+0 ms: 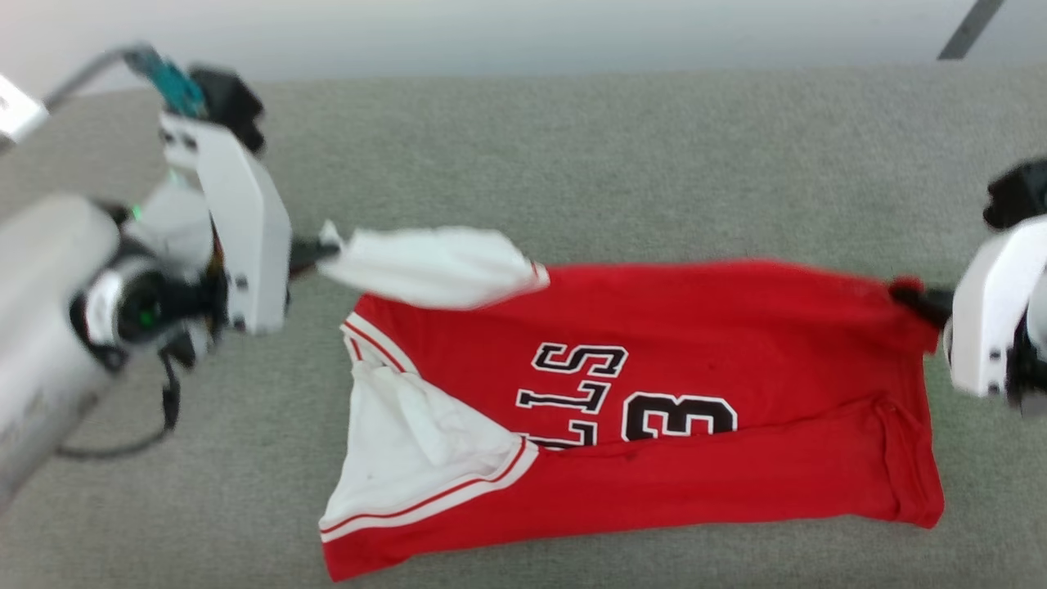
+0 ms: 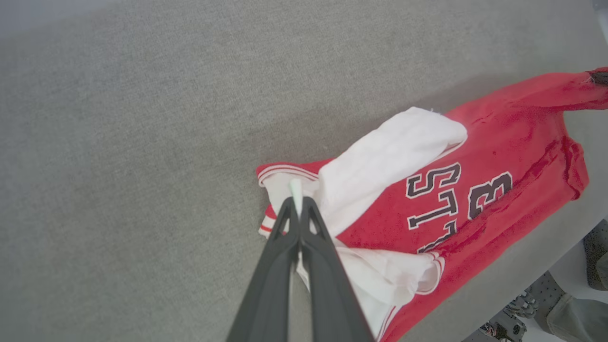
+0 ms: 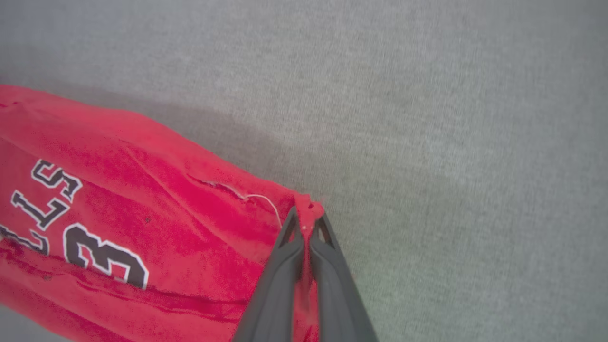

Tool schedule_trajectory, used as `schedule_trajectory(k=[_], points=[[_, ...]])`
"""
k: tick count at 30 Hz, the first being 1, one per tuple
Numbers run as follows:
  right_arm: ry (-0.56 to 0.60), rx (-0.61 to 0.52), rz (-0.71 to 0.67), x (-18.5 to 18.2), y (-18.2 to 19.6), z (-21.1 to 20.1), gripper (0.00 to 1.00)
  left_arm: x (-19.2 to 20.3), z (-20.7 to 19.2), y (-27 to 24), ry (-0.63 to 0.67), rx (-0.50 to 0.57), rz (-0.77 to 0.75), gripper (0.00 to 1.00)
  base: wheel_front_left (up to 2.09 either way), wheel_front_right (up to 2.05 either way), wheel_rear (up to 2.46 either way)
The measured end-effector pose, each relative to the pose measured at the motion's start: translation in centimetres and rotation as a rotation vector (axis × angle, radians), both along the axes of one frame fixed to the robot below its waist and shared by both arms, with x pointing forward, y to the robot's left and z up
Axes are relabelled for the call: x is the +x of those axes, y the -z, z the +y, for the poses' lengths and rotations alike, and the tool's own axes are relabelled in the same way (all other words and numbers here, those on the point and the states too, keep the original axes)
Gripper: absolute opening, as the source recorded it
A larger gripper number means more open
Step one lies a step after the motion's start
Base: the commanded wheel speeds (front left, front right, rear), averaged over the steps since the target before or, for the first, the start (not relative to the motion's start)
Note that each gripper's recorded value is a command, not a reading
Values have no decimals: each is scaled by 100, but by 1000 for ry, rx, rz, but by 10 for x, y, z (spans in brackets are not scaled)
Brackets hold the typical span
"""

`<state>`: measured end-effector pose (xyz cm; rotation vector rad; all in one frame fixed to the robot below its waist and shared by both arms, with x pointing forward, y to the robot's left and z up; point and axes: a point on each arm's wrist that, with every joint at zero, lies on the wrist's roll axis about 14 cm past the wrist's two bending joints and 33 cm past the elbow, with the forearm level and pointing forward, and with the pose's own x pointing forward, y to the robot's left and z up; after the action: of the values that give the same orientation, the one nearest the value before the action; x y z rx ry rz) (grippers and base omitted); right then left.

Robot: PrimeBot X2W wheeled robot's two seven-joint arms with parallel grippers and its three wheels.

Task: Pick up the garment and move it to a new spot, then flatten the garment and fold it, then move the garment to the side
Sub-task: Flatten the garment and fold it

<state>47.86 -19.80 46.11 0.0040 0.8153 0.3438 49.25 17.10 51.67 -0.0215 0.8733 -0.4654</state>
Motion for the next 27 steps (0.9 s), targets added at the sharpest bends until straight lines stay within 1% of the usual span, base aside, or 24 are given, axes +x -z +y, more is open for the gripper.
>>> schedule_trajectory(k=[5, 10, 16, 22, 24, 25, 26, 27], points=[[-37, 12, 76, -33, 13, 6, 0, -49, 4, 11, -20, 0, 75, 0, 0, 0, 0], [-49, 7, 161, -59, 33, 8, 0, -88, -2, 35, -33, -45, 173, 0, 0, 0, 0], [-44, 12, 235, -74, 54, 11, 0, -112, -8, 73, -43, -69, 303, 0, 0, 0, 0], [-47, 16, 264, -79, 61, 18, 0, -117, -11, 94, -65, -92, 364, 0, 0, 0, 0], [-45, 19, 267, -79, 60, 19, 0, -114, -8, 94, -83, -99, 360, 9, 0, 0, 0], [-46, 22, 266, -79, 59, 20, 2, -113, -8, 94, -84, -103, 355, 18, 0, 0, 0], [-48, 23, 267, -80, 58, 22, 24, -112, -8, 93, -89, -104, 349, 41, 0, 0, 0], [-49, 23, 269, -81, 58, 22, 31, -112, -7, 92, -93, -107, 343, 49, 0, 0, 0]])
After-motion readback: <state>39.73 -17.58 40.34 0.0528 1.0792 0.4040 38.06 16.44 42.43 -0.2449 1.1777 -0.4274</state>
